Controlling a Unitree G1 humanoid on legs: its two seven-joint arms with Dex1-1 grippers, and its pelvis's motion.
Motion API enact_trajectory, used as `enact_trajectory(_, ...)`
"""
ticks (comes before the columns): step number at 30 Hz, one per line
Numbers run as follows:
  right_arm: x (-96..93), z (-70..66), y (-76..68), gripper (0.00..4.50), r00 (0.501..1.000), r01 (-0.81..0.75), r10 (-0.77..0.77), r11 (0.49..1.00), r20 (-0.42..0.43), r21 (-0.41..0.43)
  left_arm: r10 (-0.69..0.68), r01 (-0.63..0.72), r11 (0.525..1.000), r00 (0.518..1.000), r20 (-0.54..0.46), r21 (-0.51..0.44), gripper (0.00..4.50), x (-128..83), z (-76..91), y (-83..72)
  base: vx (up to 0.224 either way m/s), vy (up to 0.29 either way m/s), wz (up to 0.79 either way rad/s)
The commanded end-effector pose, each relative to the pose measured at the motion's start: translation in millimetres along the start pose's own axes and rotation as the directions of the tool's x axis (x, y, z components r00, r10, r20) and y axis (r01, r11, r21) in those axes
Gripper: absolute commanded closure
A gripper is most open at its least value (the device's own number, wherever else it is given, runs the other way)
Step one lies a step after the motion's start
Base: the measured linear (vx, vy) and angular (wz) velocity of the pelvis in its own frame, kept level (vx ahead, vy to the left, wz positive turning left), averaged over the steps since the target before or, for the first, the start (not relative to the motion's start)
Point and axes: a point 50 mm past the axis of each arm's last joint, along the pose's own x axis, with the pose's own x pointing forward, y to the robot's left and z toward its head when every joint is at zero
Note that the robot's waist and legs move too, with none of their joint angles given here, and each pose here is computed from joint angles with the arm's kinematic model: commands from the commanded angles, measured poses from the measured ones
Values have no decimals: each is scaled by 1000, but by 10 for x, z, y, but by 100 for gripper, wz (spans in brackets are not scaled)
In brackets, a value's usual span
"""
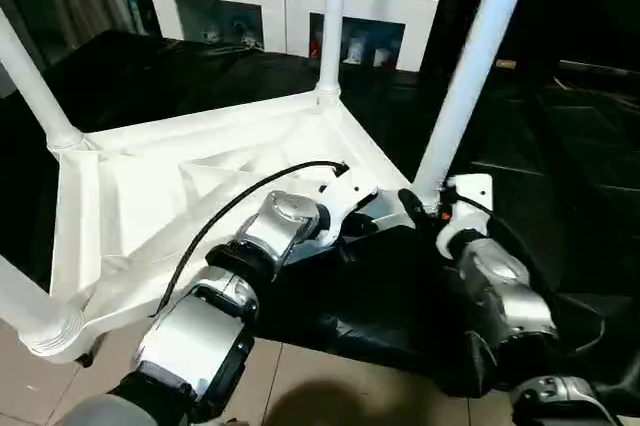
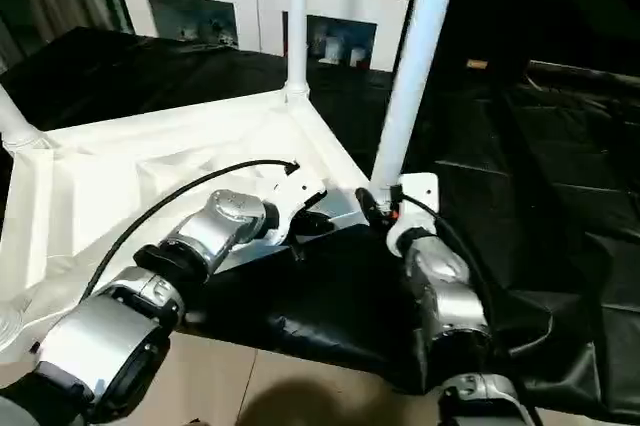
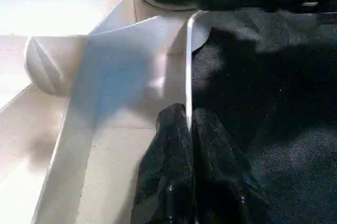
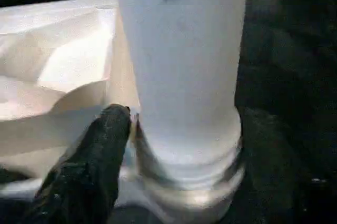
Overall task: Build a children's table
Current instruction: Rotate leg to tighten
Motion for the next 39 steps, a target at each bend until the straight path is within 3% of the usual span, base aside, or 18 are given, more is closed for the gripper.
enact_trajectory(1,2,13,184,80,980,-196,196,980,-19,-26,-37,37,999,999,28,15,450,-12,-11,-15,0,0,0)
enact_trajectory(4,-200,57,13,72,935,-351,336,923,-117,-158,-194,192,980,980,36,55,450,-105,-72,-50,0,0,0)
enact_trajectory(8,-367,116,-136,72,895,-441,406,868,-186,-229,-324,322,943,946,12,82,450,-233,-149,-57,0,0,0)
enact_trajectory(11,-421,150,-179,72,880,-470,430,850,-202,-237,-408,406,907,913,-5,110,450,-311,-190,-77,0,0,0)
enact_trajectory(13,-489,172,-159,72,839,-538,493,813,-230,-221,-495,492,864,869,1,104,450,-403,-229,-111,0,0,0)
enact_trajectory(19,-544,94,-81,72,757,-642,573,741,-313,-197,-523,521,848,853,-7,99,450,-461,-269,-127,0,0,0)
enact_trajectory(28,-490,100,-53,158,742,-657,598,738,-305,-153,-524,522,848,852,-10,93,450,-498,-259,-133,0,0,0)
enact_trajectory(34,-506,96,-65,177,744,-654,594,742,-305,-149,-534,533,842,845,-15,88,450,-499,-276,-139,0,0,0)
enact_trajectory(36,-508,89,-84,178,764,-630,573,762,-294,-151,-530,530,844,848,-13,82,450,-487,-285,-145,0,0,0)
enact_trajectory(39,-436,52,-175,178,863,-483,436,860,-254,-165,-457,456,888,889,8,54,450,-406,-263,-126,0,0,0)
